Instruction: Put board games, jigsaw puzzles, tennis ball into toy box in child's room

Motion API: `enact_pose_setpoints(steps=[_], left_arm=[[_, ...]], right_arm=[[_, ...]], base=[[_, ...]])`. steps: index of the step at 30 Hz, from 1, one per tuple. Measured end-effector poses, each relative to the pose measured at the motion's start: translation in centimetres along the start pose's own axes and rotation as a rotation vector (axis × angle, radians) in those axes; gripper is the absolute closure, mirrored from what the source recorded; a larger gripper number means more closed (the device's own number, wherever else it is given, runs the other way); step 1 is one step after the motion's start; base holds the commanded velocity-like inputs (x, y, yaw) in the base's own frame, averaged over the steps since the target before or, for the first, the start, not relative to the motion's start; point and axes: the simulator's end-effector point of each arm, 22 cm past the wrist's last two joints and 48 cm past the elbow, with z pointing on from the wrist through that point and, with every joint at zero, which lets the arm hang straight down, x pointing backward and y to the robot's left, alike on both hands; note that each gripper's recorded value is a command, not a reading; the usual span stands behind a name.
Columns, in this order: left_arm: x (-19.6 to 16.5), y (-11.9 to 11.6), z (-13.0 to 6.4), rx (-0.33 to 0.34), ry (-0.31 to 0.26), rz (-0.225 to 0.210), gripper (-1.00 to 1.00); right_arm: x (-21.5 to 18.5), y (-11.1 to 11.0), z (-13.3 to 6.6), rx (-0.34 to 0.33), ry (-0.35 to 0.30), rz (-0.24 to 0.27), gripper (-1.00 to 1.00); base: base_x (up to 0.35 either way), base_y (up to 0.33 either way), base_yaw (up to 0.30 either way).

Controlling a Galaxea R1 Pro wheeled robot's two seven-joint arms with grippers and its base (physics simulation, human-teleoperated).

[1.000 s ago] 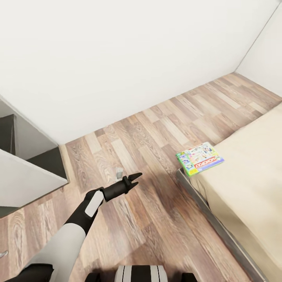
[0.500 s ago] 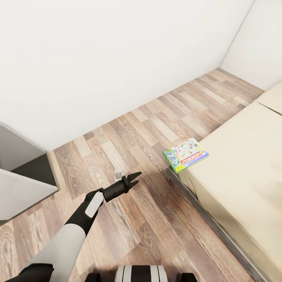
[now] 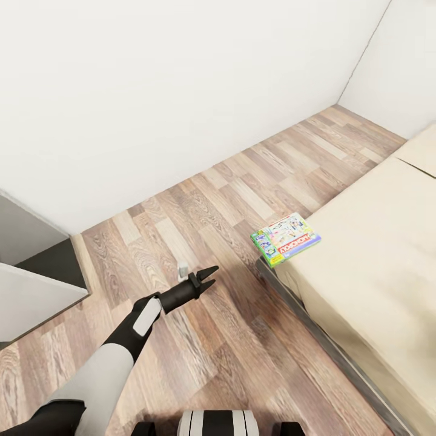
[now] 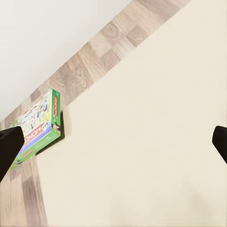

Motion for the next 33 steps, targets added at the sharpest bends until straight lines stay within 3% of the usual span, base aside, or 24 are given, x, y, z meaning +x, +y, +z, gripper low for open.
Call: enact_pose_setpoints(steps=[7, 23, 33], left_arm=[[-1.0, -0.5, 0.5, 0.012, -0.009, 0.012, -1.00], [-2.6, -1.7, 1.8, 0.036, -0.007, 0.010, -1.00], [-3.4, -2.2, 2.3, 0.046, -0.015, 0.025, -1.00]], right_arm=[[-0.9, 2.7, 1.7, -0.047, 0.008, -0.001, -1.00], [-1.9, 6.2, 4.3, -0.062, 0.023, 0.005, -1.00], [-2.4, 8.0, 5.2, -0.065, 0.029, -0.009, -1.00]], base=[[0.000, 0.000, -0.005], [0.000, 0.000, -0.006], [0.000, 0.000, -0.158]])
